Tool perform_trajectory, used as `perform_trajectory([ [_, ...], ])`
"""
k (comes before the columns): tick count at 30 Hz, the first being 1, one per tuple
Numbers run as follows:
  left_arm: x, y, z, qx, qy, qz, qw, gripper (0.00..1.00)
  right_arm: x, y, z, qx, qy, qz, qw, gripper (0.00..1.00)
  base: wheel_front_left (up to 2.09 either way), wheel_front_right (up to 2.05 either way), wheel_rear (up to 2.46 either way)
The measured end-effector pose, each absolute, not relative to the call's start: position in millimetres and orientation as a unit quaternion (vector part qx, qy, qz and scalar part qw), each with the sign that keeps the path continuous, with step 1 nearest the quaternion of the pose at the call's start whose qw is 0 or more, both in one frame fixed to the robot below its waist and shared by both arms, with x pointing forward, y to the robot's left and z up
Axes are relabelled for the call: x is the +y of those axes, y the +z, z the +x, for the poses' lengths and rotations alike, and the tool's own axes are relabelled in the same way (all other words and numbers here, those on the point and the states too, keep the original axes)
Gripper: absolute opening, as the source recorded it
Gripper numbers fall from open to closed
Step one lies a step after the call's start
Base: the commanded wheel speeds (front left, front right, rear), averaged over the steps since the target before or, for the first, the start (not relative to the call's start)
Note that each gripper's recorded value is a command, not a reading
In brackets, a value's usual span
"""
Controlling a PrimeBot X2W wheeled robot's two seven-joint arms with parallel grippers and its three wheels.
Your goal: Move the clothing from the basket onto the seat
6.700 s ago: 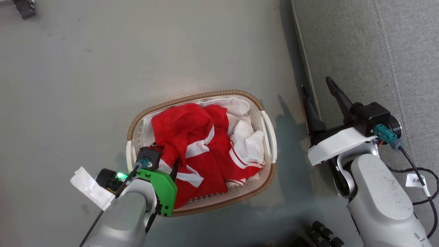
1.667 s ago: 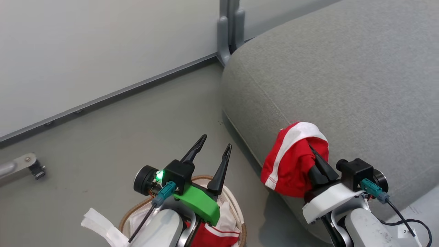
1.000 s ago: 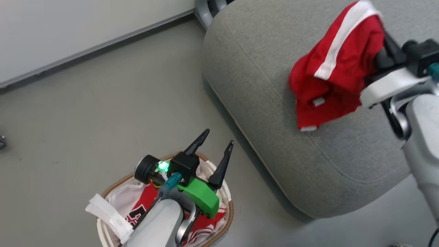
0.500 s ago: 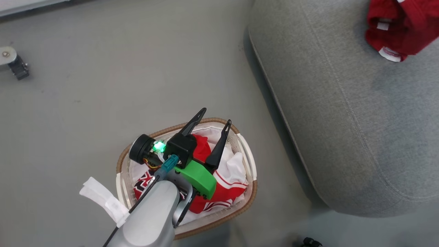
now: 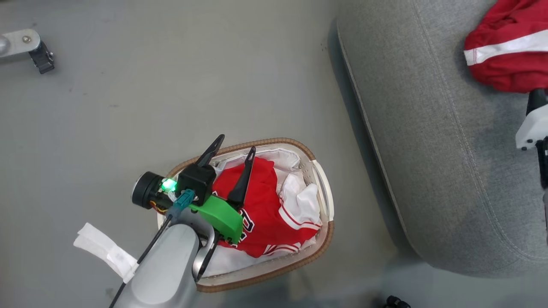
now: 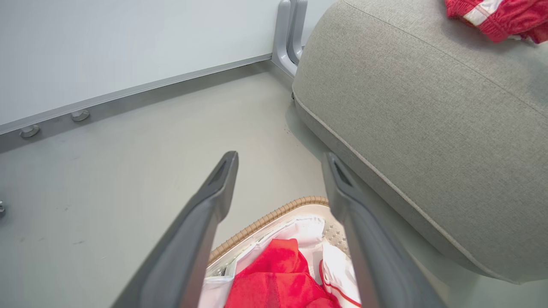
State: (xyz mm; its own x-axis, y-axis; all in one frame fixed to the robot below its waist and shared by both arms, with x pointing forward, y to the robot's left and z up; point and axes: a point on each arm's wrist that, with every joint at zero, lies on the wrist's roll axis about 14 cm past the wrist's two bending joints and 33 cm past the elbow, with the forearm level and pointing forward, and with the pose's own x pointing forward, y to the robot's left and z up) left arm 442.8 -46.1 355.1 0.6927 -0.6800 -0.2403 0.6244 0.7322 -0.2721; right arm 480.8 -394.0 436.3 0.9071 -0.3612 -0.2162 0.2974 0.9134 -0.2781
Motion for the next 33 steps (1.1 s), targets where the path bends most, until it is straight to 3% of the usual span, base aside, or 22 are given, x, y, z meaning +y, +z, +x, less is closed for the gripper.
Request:
perform_trajectory([
  [8, -32, 366, 434, 0.166, -0.328, -0.083, 0.927, 1.00, -387, 434, 423, 0.129, -0.181, -0.092, 0.971, 1.00, 0.00, 0.00, 0.00],
  [13, -17, 378, 431, 0.157, -0.299, -0.082, 0.938, 1.00, -365, 442, 407, 0.106, -0.162, -0.068, 0.979, 1.00, 0.00, 0.00, 0.00],
  [27, 84, 410, 428, 0.113, -0.137, -0.057, 0.983, 1.00, -228, 483, 444, 0.008, -0.008, 0.025, 1.000, 1.00, 0.00, 0.00, 0.00],
  [33, 134, 418, 415, 0.101, -0.063, -0.053, 0.991, 1.00, -195, 493, 447, -0.010, 0.026, 0.045, 0.999, 1.00, 0.00, 0.00, 0.00],
])
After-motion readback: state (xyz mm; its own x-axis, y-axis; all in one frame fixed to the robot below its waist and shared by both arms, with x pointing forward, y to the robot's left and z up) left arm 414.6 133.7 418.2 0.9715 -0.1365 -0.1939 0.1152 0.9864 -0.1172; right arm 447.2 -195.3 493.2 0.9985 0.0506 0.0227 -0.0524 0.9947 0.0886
